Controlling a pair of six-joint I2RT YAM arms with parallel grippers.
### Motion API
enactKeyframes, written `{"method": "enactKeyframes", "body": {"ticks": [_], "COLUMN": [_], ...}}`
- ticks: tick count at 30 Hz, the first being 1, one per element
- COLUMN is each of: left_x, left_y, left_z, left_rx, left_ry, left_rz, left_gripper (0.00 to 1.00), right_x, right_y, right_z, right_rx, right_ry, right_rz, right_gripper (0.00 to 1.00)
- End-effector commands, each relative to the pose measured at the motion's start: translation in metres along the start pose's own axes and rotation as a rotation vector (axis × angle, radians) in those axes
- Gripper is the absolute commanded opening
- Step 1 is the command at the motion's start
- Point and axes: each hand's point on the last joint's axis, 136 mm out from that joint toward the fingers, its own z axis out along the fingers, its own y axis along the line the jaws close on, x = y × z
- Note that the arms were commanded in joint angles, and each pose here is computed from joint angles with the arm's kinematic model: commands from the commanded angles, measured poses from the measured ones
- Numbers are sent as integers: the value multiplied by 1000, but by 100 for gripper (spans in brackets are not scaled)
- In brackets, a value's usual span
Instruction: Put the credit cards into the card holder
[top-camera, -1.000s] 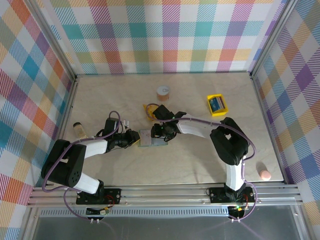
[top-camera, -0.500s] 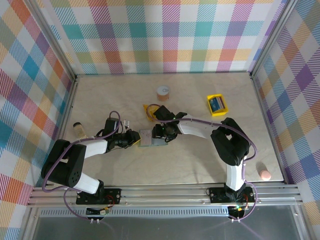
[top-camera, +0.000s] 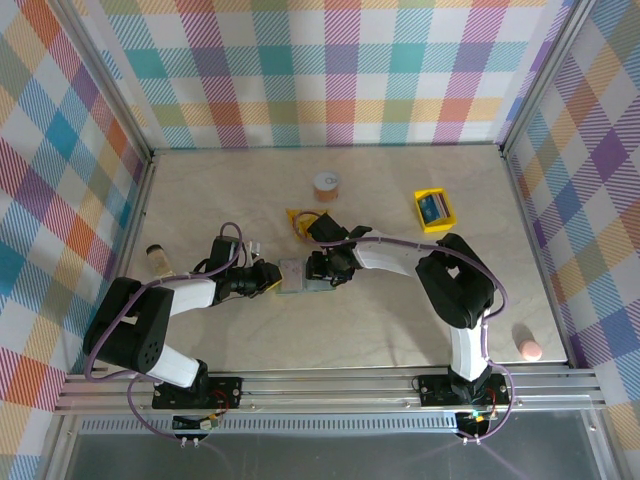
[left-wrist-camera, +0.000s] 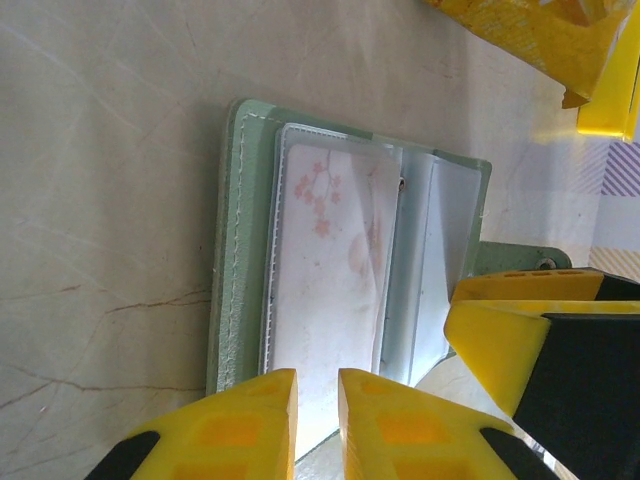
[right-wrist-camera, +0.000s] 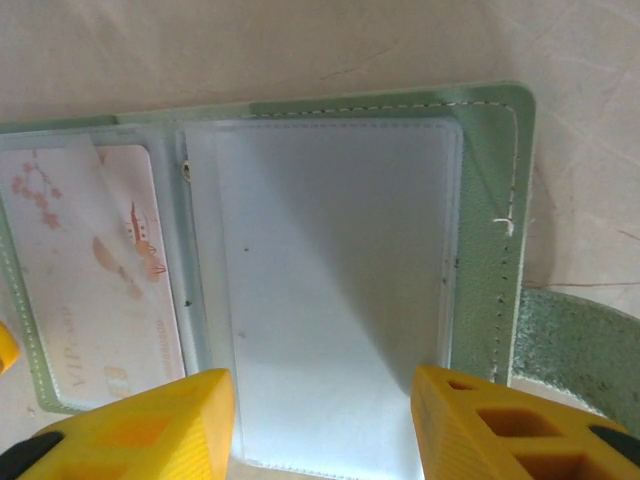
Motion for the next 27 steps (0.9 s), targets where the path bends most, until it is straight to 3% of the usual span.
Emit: {"method": "enactKeyframes", "body": {"ticks": [1,11,27], "left_x": [4,3,4], "left_y": [-1,3,4], "left_z": [4,8,7], "left_rx": [7,-1,-7], "left_ry": [15,18,19], "left_rz": [25,20,27], "left_gripper": [18,18,18], "right_x": [1,8,4], "right_y": [-11,-4,26], "right_z": [4,19,25], "right_rx": [44,-14,-154], "right_ry": [7,55,76], "right_rz": [15,37,43], "right_gripper": [51,51,42]}}
